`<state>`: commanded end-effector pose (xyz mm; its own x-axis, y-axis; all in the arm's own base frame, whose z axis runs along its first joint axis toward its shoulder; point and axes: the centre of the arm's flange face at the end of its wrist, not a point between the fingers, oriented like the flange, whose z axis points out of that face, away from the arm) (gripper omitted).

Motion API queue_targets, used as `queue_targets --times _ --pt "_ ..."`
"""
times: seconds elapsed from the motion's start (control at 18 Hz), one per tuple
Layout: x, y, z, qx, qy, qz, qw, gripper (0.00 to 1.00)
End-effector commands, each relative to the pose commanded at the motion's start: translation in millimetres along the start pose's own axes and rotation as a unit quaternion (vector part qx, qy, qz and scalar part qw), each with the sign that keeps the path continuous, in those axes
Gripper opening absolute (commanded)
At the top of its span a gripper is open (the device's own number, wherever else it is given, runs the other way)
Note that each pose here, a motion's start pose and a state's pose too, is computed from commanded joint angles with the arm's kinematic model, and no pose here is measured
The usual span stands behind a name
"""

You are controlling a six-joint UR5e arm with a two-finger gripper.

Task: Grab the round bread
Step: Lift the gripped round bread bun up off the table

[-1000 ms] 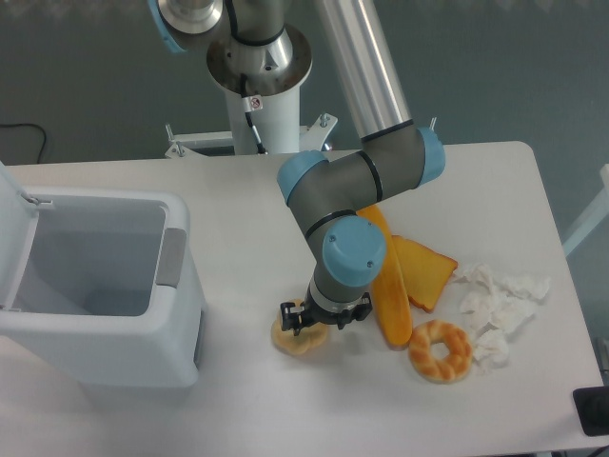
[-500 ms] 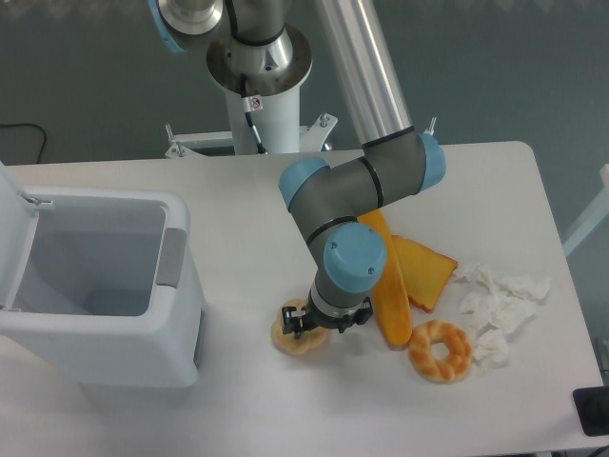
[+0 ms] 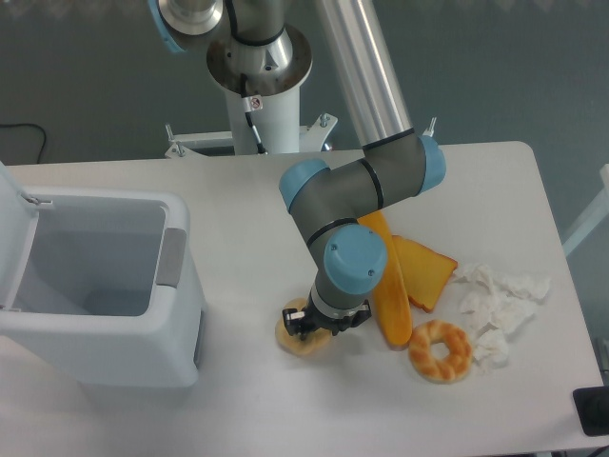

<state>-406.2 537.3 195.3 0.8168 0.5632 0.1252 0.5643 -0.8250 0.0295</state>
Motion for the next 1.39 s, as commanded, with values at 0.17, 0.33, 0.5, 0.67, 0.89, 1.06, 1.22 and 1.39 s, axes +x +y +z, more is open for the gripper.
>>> queue_targets --times 0.17,0.33,0.5,0.67,0.89,1.06,1.22,1.39 --pt "-1 0 0 0.001 0.002 -0.002 1.0000 0.05" --pt "-1 0 1 0.000 0.002 -0.001 1.0000 0.00" --pt "-2 0 -10 0.007 0.001 -0.002 1.0000 0.00" --pt "4 8 -29 0.016 -0.007 0.046 0.9988 0.00" --pt "2 14 -54 0.025 -0.016 0.085 0.9959 0.00" --pt "6 17 -99 0.058 -0.032 0.116 0.9910 0.00" --pt "9 24 -126 0.073 -0.047 0.183 0.9794 0.00" --pt "9 32 -156 0.089 -0.064 0.256 0.9605 0.00"
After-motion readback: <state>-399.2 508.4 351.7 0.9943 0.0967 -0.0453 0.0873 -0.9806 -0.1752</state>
